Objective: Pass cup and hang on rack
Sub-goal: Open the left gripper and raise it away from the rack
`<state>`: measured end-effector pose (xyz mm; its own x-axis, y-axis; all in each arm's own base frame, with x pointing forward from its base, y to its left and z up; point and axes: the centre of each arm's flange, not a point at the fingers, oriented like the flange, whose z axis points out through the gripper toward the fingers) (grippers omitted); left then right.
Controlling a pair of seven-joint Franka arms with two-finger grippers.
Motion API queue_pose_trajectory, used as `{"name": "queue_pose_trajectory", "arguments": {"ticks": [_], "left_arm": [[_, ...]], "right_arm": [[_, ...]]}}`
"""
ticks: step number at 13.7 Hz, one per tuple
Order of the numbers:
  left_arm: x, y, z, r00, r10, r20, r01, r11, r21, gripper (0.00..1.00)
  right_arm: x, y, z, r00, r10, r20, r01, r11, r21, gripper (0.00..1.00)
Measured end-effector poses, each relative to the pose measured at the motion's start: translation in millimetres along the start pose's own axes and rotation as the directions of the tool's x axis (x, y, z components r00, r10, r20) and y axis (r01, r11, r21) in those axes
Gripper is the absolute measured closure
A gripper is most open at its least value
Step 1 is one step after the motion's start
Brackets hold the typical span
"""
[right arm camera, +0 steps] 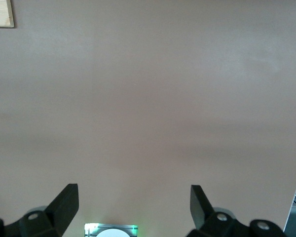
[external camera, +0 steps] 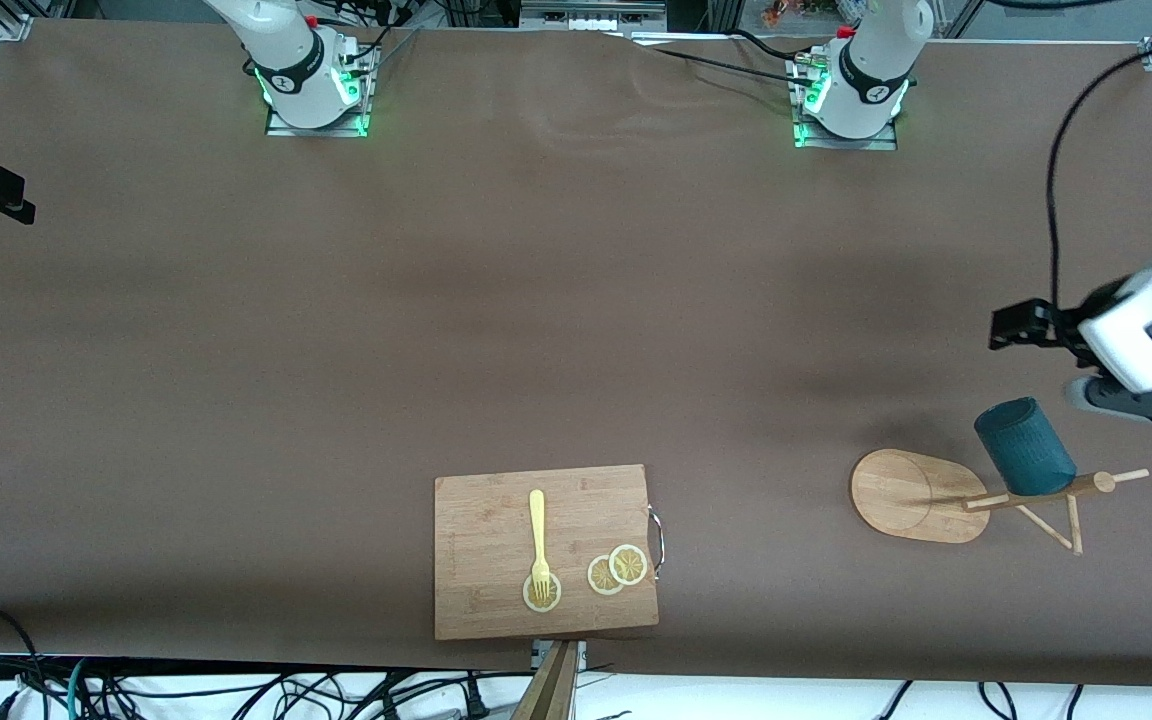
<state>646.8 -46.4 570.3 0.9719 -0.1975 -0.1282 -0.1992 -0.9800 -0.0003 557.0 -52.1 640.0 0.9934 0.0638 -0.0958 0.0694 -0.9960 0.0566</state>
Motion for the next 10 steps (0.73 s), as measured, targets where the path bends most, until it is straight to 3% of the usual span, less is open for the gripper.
{"name": "queue_pose_trajectory", "arguments": {"ticks": [4,7,10], "left_arm": [[-53.6,15.3,-5.4,0.995,-0.023,-0.095,0.021,1.000,-0.022,0.00],[-77.5,33.5,17.2,0.998,0.013,-0.069,-0.009,0.998,0.055,0.00],[-77.5,17.9,20.3,0.996,-0.025,-0.085,0.027,1.000,0.015,0.00]], "right_arm": [[0.0,0.0,0.0,1.000,0.000,0.000,0.000,1.000,0.000,0.00],[0.0,0.0,0.0,1.000,0.000,0.000,0.000,1.000,0.000,0.00],[0.0,0.0,0.0,1.000,0.000,0.000,0.000,1.000,0.000,0.00]]}}
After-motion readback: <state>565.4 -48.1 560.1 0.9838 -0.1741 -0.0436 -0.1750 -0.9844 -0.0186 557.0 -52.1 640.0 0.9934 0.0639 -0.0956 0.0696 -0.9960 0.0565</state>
